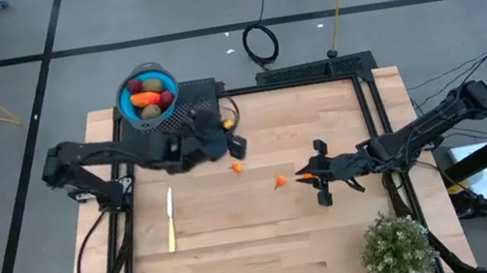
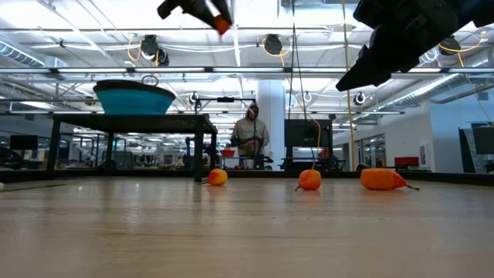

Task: Pick & Place Fruit
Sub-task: Put the pear into the blue strainer bowl on the shelf

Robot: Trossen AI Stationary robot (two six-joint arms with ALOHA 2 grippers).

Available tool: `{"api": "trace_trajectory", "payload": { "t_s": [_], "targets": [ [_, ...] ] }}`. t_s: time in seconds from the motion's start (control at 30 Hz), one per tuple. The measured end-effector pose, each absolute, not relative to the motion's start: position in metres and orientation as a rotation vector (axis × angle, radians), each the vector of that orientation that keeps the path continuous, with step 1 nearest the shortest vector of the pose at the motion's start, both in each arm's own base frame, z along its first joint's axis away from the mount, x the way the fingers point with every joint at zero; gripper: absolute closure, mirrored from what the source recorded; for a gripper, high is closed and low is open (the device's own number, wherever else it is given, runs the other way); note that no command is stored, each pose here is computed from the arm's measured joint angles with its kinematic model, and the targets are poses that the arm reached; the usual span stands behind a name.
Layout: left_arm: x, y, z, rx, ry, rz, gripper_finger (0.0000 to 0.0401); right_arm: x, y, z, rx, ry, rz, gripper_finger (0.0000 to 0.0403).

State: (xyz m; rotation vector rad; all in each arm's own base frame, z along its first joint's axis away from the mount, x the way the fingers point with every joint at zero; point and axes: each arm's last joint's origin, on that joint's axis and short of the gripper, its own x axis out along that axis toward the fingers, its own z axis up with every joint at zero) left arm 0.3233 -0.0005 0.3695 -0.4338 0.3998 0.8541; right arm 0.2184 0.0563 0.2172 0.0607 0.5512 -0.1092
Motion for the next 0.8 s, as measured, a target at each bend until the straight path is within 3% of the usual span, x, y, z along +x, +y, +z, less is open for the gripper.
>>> {"api": "trace_trajectory", "payload": {
  "t_s": [0.2, 0.8],
  "targets": [
    [0.298, 0.032, 0.381, -0.393, 0.432, 0.966, 0.0299, 0.22, 0.057, 0.22, 0.071, 0.521, -0.106, 0.0398],
    [0.205, 0.117, 0.373, -0.366, 0.887, 1.419, 0.0299, 0.229, 0.041, 0.231, 0.18, 0.387, -0.178, 0.0402]
  ]
}}
